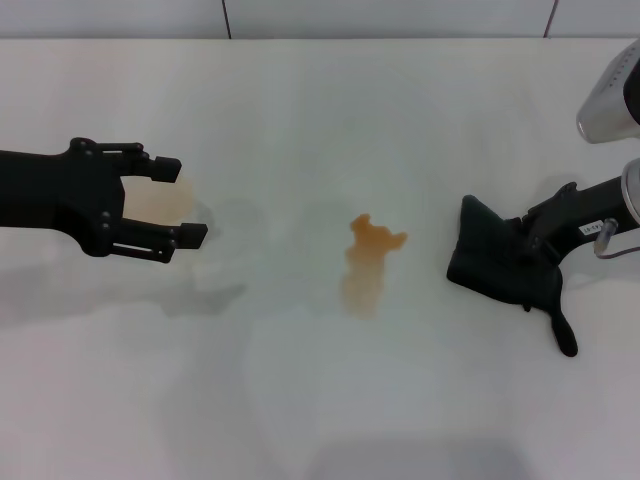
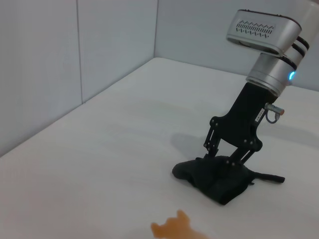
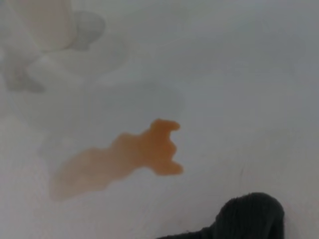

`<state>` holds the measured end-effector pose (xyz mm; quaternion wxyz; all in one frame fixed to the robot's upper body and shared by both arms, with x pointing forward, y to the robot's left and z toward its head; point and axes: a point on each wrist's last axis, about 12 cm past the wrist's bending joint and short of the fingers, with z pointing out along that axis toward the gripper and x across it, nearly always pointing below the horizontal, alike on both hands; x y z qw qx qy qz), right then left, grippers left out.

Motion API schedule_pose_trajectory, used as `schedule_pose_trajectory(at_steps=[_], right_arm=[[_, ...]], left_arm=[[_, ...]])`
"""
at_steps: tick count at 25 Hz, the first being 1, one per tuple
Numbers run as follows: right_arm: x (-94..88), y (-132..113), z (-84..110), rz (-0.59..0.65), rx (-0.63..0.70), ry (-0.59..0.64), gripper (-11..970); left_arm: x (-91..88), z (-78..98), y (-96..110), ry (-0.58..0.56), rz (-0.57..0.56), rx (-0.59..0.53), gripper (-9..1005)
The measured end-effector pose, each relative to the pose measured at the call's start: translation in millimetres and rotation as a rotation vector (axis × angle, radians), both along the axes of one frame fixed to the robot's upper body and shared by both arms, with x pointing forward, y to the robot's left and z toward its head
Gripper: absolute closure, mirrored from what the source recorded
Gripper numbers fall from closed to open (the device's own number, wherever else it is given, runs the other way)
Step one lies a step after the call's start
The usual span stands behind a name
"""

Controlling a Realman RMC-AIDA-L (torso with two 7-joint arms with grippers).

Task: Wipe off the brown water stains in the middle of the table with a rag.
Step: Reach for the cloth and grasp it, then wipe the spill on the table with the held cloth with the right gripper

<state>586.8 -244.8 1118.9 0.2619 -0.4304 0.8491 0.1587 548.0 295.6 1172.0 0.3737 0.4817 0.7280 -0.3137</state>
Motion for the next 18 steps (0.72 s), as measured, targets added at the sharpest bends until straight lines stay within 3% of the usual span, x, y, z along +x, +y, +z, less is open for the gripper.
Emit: schedule_pose_trajectory(at_steps=[2, 5, 10, 18], right_arm=[[-0.2, 0.1, -0.3, 0.001, 0.000, 0.002, 477], [-0.7, 0.6, -0.1, 0.004, 0.000, 0.005, 684], [-2.0, 5.7, 1.0, 0.025, -0.002, 0.006, 820], [-3.5, 18.0, 4.9, 0.053, 0.049, 0.013, 863]], left_arm=[[0.0, -0.3, 0.0, -0.001, -0.001, 0.000, 110], [-0.1, -0.5, -0.3, -0.004, -0.003, 0.000, 110], [-0.2, -1.1, -0.1, -0.004, -0.001, 0.000, 110], [1.0, -1.3, 0.4, -0.014, 0.006, 0.002, 110]])
